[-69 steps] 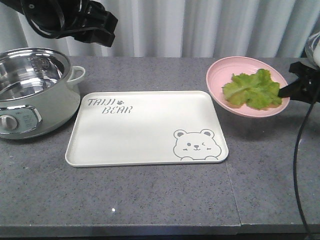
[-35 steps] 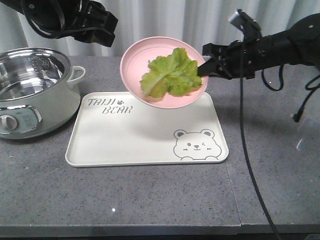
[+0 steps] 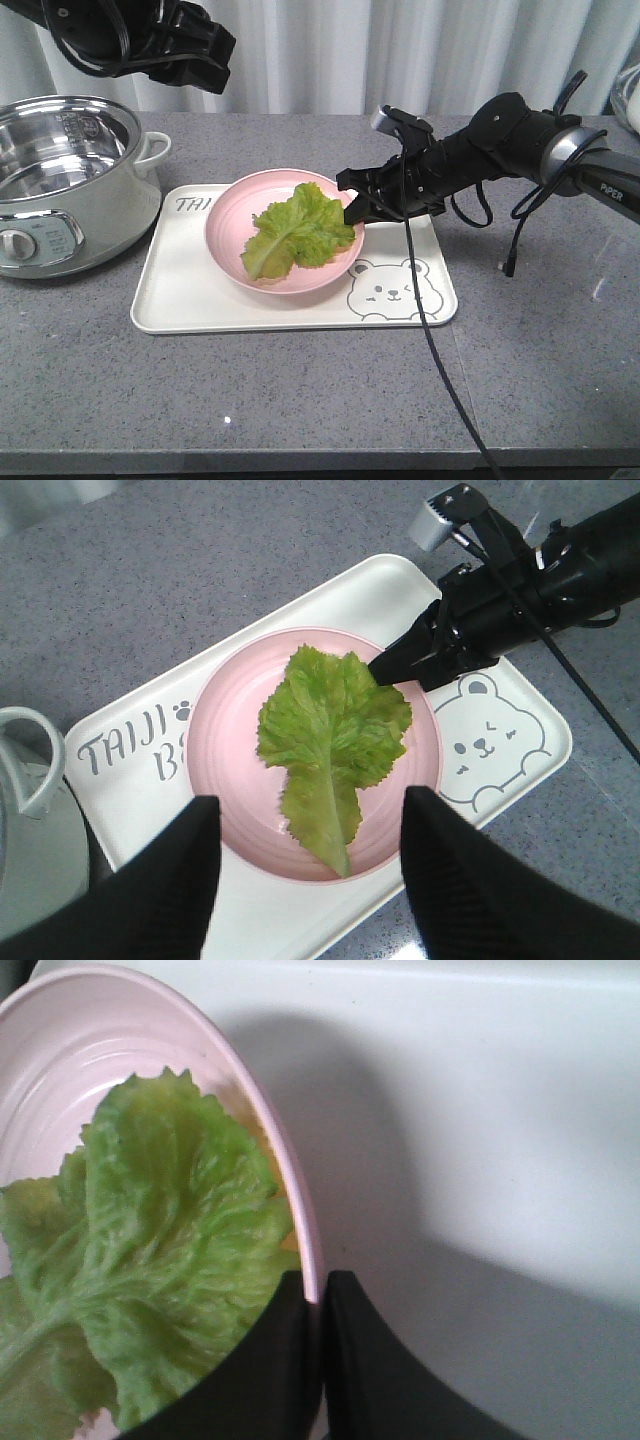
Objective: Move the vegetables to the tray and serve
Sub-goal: 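Open the right gripper and raise it away from the plate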
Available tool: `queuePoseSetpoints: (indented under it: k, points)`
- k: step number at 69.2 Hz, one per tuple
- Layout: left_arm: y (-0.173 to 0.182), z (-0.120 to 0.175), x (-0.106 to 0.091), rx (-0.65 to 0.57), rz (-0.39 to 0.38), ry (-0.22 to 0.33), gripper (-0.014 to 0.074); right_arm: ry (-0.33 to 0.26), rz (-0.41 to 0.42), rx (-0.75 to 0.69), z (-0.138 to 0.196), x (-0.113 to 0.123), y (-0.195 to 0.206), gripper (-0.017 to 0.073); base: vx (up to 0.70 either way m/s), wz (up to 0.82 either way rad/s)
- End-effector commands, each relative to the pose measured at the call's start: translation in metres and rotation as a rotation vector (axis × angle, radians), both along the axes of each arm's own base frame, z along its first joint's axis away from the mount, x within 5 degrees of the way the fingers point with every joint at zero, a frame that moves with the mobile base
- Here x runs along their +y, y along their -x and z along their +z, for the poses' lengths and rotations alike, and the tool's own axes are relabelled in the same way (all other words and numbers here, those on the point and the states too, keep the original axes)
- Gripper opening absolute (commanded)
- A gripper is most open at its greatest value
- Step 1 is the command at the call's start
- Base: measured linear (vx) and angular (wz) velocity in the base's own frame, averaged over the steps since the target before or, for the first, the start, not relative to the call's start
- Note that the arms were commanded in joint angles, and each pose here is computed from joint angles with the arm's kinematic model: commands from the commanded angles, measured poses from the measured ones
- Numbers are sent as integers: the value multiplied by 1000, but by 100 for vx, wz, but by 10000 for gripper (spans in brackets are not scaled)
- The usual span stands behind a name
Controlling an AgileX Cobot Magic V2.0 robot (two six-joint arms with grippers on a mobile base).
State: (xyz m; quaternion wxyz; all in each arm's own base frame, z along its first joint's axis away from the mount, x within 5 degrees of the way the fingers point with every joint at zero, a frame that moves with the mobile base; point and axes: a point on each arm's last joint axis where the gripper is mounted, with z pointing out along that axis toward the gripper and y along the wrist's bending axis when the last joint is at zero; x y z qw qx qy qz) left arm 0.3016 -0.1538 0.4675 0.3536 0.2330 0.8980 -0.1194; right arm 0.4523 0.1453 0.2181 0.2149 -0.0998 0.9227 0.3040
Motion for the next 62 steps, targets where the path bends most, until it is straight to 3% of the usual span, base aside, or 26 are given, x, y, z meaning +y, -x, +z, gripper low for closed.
queuePoseSetpoints:
  k: [1, 13, 41, 56, 62]
  points:
    - [14, 21, 3, -65, -5, 45, 398, -54, -27, -106, 41, 1, 1, 6, 0, 0]
    - [14, 21, 3, -65, -5, 45, 398, -18, -3, -116, 39, 0, 1, 65, 0, 0]
    - [14, 21, 3, -65, -5, 45, 398, -18, 27, -95, 38, 1, 4, 410, 0, 0]
    - [14, 21, 3, -65, -5, 45, 398, 23, 41, -102, 53, -3, 3, 428, 0, 0]
    - [14, 21, 3, -65, -5, 45, 398, 68, 65, -109, 69, -5, 3, 425, 0, 0]
